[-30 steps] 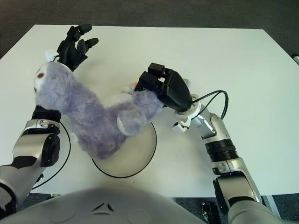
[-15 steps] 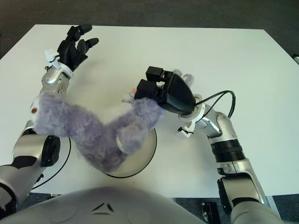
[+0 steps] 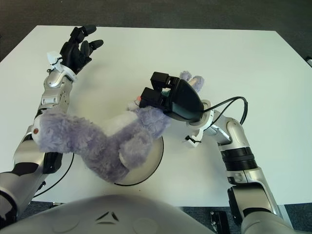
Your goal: Put the doll into the plate.
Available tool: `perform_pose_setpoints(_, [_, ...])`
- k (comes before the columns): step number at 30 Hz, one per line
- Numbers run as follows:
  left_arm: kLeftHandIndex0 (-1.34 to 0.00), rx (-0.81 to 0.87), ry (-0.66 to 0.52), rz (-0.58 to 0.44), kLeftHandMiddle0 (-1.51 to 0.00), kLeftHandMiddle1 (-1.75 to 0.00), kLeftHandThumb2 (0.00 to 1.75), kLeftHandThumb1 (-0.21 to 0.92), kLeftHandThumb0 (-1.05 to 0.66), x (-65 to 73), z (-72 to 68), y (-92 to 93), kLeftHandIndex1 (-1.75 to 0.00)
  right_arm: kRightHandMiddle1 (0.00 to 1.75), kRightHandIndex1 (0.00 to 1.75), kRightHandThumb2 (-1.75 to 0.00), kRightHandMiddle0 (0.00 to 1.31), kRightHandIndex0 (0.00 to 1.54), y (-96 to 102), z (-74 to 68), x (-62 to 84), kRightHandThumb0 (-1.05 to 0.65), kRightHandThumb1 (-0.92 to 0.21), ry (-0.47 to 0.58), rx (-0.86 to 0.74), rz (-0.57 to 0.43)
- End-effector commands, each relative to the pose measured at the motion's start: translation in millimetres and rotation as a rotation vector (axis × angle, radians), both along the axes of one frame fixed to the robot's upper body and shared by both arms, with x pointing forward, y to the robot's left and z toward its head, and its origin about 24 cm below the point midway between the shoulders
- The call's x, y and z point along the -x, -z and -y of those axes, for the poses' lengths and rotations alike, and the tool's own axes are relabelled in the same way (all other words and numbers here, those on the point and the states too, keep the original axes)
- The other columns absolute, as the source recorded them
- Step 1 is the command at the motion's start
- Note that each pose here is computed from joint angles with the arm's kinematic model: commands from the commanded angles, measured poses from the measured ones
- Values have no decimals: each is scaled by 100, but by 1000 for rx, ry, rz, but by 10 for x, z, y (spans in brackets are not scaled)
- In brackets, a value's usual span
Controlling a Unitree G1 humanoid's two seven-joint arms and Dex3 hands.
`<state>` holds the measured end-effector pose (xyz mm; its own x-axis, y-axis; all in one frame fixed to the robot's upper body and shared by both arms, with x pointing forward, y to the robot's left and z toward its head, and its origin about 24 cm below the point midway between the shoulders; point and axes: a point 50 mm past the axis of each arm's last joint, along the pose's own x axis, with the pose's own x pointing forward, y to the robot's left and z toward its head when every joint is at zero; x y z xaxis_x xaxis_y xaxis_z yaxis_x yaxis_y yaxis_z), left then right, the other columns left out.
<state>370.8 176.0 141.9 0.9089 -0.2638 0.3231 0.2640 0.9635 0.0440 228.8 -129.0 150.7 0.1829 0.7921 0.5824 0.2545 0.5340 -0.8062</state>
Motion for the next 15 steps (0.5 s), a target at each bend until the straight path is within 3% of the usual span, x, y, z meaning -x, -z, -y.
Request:
perform_pose_setpoints(1, [0,6,6,32,-22,-72,67,84,-54,-25,14,-85,-101,175,175,-132,74,61,-24,21,18,47,-31,7,-4,-1])
perform_pose_setpoints(6, [0,9,5,31,-22,-72,67,83,-54,-27,15,-84,-102,175,175,-127,70,58,-29,16,25,45,-35,15,17,3])
perform_pose_setpoints(8, [0,10,3,31,-23,-73,68,82,-53,-28,15,-83,-103,175,164,-131,65,57,-38,16,29,18,-29,18,27,8])
perform_pose_setpoints(12, [0,7,1,33,-23,-73,68,83,-54,-29,13,-84,-103,175,159,-127,63,49,-56,21,34,5,-32,28,46,19])
perform_pose_setpoints(15, [0,2,-1,37,-23,-73,68,82,-54,-29,11,-85,-103,175,170,-109,41,36,-51,24,36,2,-50,38,86,28])
